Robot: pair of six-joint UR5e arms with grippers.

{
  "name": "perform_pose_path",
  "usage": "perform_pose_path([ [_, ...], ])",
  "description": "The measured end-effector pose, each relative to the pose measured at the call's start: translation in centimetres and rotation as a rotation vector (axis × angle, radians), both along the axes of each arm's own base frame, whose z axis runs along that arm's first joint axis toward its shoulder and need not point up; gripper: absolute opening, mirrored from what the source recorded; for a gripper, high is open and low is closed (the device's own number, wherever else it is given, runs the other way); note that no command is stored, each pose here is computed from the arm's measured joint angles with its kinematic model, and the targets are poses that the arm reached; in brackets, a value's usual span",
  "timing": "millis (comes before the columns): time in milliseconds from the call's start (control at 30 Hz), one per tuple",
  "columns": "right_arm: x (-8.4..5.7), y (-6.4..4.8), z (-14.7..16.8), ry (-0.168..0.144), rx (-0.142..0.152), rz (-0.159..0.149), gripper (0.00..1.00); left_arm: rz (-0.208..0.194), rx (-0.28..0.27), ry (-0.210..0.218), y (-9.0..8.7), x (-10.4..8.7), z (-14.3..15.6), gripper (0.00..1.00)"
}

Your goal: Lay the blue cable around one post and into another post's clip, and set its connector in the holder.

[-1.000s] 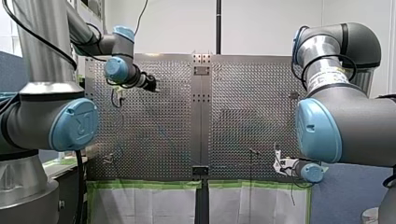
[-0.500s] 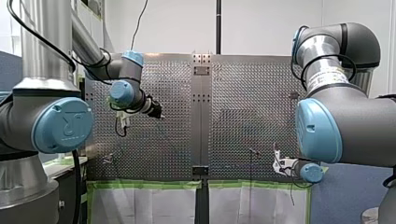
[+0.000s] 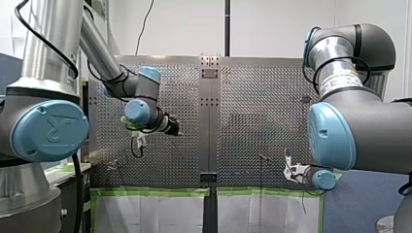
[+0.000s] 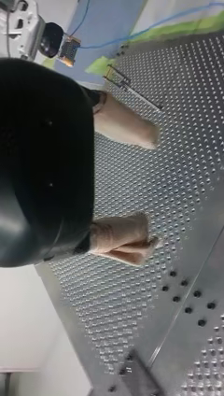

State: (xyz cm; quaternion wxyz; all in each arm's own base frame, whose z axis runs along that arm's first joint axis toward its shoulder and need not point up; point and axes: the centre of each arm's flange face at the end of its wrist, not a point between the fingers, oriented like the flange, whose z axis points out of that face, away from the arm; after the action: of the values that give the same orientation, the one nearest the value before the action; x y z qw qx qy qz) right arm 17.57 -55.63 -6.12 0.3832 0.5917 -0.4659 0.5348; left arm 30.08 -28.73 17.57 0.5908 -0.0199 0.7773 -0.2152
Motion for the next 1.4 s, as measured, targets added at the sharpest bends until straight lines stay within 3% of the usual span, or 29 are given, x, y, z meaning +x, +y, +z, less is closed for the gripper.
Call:
perform_pose_path([
  [433, 0.1, 0.0, 0.0, -0.002, 0.003, 0.001, 0.0, -0.038, 0.066, -0.157, -6.4, 2.1, 0.0, 1.0],
  [633, 0.1, 0.1, 0.0, -0.003, 0.003, 0.001, 0.0, -0.091, 0.048, -0.211, -10.0, 2.3, -0.3, 1.0],
  [1000, 0.1, 0.2, -0.1, 0.003, 0.011, -0.002, 0.0, -0.218, 0.013, -0.218, -16.8, 0.9, -2.0, 1.0],
  [1267, 0.0, 0.0, 0.0, 0.003, 0.002, 0.002, 0.0, -0.278, 0.002, -0.219, -20.9, -0.5, -3.4, 1.0],
  [1400, -0.1, 0.0, 0.0, 0.003, 0.002, 0.001, 0.0, -0.279, 0.013, -0.208, -22.3, 0.1, -4.5, 1.0],
])
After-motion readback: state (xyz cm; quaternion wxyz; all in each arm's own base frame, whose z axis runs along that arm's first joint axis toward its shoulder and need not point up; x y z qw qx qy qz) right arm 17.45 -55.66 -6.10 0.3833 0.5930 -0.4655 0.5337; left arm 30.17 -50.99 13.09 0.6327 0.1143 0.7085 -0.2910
